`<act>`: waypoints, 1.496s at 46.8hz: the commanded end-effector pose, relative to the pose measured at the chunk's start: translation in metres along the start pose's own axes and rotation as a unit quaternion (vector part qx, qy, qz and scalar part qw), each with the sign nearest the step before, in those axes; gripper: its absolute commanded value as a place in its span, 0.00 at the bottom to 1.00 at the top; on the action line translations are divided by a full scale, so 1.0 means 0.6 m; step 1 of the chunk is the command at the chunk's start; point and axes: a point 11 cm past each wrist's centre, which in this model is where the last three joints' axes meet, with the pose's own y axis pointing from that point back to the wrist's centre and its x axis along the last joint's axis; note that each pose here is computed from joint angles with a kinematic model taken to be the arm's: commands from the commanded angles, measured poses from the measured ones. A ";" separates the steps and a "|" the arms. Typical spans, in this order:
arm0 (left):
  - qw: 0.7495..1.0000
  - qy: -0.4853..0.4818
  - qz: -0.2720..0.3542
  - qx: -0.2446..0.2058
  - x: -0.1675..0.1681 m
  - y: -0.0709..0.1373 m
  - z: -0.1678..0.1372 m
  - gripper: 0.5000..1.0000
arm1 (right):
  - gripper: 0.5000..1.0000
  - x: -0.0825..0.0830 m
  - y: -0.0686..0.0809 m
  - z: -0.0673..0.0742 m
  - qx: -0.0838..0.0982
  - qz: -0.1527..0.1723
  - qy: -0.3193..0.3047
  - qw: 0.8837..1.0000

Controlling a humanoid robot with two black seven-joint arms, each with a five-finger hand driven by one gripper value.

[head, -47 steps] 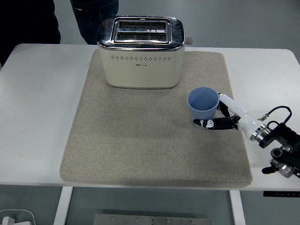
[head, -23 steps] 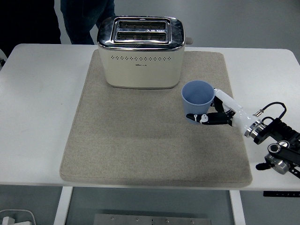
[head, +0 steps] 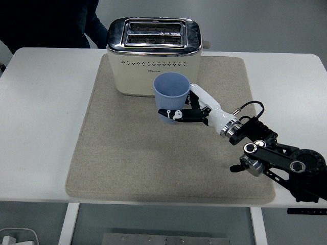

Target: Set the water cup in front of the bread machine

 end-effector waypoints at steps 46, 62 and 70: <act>1.000 0.000 -0.001 -0.001 -0.001 0.000 0.002 1.00 | 0.83 -0.060 -0.058 0.027 -0.005 0.001 0.011 1.000; 1.000 0.000 -0.001 0.000 -0.001 0.000 0.000 1.00 | 0.83 -0.042 -0.052 0.030 -0.007 0.009 0.016 1.000; 1.000 0.000 0.000 0.000 0.000 0.000 0.000 1.00 | 0.83 -0.014 -0.042 0.028 -0.007 0.017 0.024 1.000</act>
